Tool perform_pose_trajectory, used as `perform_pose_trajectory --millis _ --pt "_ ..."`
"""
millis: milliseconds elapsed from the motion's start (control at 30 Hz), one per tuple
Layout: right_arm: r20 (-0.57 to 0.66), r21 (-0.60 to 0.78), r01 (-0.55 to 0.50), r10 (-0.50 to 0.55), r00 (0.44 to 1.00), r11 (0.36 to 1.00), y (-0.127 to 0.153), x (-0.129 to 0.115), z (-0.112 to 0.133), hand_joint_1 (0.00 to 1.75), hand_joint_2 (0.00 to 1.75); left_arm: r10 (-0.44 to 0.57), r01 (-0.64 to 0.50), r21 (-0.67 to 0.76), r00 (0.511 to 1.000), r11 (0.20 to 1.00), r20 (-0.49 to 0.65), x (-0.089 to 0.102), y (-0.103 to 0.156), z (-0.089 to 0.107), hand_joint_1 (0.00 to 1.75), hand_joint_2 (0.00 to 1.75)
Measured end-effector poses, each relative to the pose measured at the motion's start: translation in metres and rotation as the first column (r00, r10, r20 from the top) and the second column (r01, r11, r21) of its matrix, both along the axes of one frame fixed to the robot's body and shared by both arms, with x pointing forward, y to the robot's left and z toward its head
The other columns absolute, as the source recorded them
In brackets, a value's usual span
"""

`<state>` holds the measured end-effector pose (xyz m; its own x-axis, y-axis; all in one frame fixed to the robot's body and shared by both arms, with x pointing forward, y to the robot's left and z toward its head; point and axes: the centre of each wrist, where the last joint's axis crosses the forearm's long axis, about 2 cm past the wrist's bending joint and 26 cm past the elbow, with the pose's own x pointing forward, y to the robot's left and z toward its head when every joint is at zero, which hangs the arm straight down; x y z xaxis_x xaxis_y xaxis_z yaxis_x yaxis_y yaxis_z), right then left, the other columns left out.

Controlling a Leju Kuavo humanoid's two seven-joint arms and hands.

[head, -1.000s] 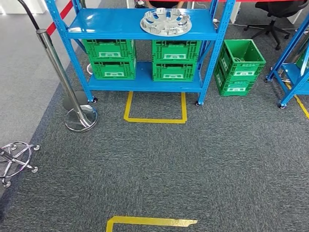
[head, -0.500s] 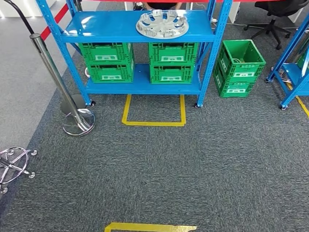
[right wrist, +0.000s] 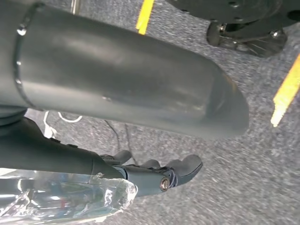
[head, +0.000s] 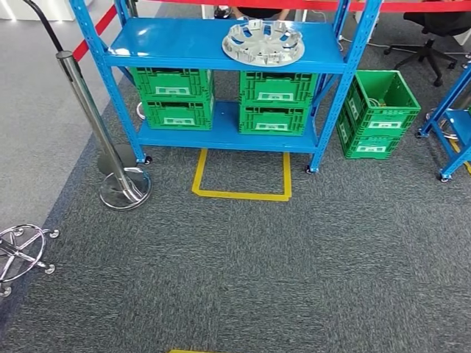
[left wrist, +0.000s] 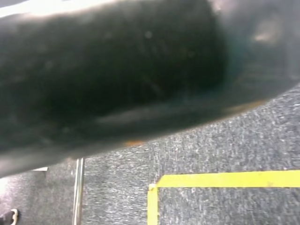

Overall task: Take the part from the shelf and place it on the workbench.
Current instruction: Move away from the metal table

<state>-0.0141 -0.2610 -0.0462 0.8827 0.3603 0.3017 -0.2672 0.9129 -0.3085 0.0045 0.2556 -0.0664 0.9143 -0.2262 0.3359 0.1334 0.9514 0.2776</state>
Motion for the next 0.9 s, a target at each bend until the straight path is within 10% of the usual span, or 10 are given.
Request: perform_pose_trajectory --millis 900 --pt "0.006 0.001 0.010 -0.010 1.000 1.000 -0.0001 -0.0001 0.0004 0.00 0.00 0.005 -0.005 0.010 1.000 1.000 0.001 0.0009 0.0017 -0.0002 0.00 0.00"
